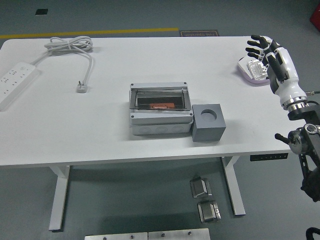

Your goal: Fetch the battery,place it into the box,close the lid of the box

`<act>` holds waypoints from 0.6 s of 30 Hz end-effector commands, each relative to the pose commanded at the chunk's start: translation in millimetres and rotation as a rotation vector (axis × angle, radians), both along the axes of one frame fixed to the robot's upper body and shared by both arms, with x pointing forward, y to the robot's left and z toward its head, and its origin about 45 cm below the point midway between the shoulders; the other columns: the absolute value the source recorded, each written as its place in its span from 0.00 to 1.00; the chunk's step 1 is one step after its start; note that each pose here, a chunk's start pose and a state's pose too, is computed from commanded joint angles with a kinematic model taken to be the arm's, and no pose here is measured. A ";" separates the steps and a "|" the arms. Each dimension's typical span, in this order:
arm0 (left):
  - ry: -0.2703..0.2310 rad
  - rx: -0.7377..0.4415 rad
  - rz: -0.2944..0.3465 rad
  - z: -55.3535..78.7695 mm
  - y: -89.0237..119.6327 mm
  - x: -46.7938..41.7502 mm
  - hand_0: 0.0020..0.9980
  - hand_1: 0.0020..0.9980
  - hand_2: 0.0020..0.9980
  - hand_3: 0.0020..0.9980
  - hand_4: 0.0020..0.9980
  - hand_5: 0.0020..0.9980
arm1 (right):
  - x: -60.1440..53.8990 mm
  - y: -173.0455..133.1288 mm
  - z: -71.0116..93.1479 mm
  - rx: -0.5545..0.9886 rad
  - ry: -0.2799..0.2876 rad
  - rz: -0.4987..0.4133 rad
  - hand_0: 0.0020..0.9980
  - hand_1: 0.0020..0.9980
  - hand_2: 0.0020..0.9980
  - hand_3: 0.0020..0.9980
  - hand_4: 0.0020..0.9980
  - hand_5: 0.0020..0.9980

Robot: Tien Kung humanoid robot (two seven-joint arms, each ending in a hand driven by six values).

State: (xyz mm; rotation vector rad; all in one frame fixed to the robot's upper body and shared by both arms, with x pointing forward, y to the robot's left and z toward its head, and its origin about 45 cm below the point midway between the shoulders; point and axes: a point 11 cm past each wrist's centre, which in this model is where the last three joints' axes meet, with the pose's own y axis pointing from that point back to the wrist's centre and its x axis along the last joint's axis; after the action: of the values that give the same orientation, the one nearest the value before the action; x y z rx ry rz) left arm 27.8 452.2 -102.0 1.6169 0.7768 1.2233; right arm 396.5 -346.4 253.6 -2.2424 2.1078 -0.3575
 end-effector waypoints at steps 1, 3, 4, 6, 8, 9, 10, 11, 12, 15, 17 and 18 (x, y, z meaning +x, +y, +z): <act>0.002 0.000 0.001 -0.1 -0.1 -0.6 0.61 0.63 0.63 0.68 0.70 0.21 | -0.3 -0.5 0.2 -0.001 0.000 -0.001 0.78 0.72 0.75 0.75 0.90 0.77; 0.004 0.001 0.002 -0.1 0.1 -1.4 0.61 0.63 0.63 0.68 0.70 0.21 | -0.8 -1.5 0.8 -0.003 -0.002 -0.002 0.78 0.72 0.75 0.75 0.90 0.77; 0.004 0.001 0.002 0.0 0.3 -1.6 0.61 0.63 0.63 0.68 0.70 0.21 | -1.0 -1.9 1.1 -0.004 -0.002 -0.003 0.78 0.72 0.75 0.75 0.90 0.77; 0.004 0.002 0.003 0.0 0.5 -2.1 0.61 0.63 0.63 0.68 0.70 0.21 | -1.1 -1.8 1.8 -0.006 -0.004 -0.001 0.78 0.72 0.75 0.75 0.90 0.77; 0.004 0.002 0.003 0.0 0.4 -2.0 0.61 0.63 0.63 0.68 0.71 0.21 | -1.2 -1.3 2.8 -0.008 -0.006 0.001 0.78 0.72 0.75 0.76 0.90 0.77; 0.002 0.001 0.003 0.0 0.3 -1.6 0.61 0.63 0.63 0.68 0.71 0.21 | -1.4 -1.2 3.2 -0.009 -0.007 0.002 0.78 0.72 0.75 0.76 0.90 0.77; 0.000 0.001 0.002 -0.1 0.1 -1.1 0.61 0.63 0.63 0.68 0.71 0.21 | -1.6 -1.3 3.6 -0.009 -0.008 0.002 0.78 0.72 0.75 0.76 0.90 0.77; -0.001 0.000 0.001 -0.1 -0.1 -0.5 0.61 0.63 0.63 0.68 0.71 0.21 | -1.9 -1.6 4.0 -0.010 -0.009 0.002 0.78 0.72 0.75 0.76 0.90 0.77; -0.003 0.000 -0.001 -0.1 -0.2 0.2 0.61 0.63 0.63 0.68 0.71 0.21 | -2.2 -2.0 4.3 -0.011 -0.010 0.001 0.78 0.72 0.75 0.76 0.90 0.77; -0.009 0.000 -0.006 0.3 0.3 2.6 0.61 0.63 0.63 0.68 0.71 0.21 | -3.4 -4.9 5.0 -0.014 -0.011 -0.005 0.77 0.72 0.75 0.76 0.90 0.77; -0.013 0.002 -0.009 0.9 1.4 4.0 0.61 0.63 0.63 0.68 0.71 0.21 | -4.3 -7.3 5.4 -0.016 -0.013 -0.011 0.77 0.72 0.75 0.76 0.90 0.77; -0.014 0.004 -0.010 1.3 2.3 4.3 0.61 0.63 0.63 0.68 0.71 0.21 | -4.8 -8.3 5.5 -0.017 -0.013 -0.013 0.77 0.72 0.75 0.76 0.90 0.77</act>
State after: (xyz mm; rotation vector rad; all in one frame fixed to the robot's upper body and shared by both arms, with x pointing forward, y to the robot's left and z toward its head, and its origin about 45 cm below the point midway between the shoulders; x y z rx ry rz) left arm 32.1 454.6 -100.7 1.6125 0.7569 1.2279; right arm 391.7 -354.7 259.1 -2.2302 2.1223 -0.3908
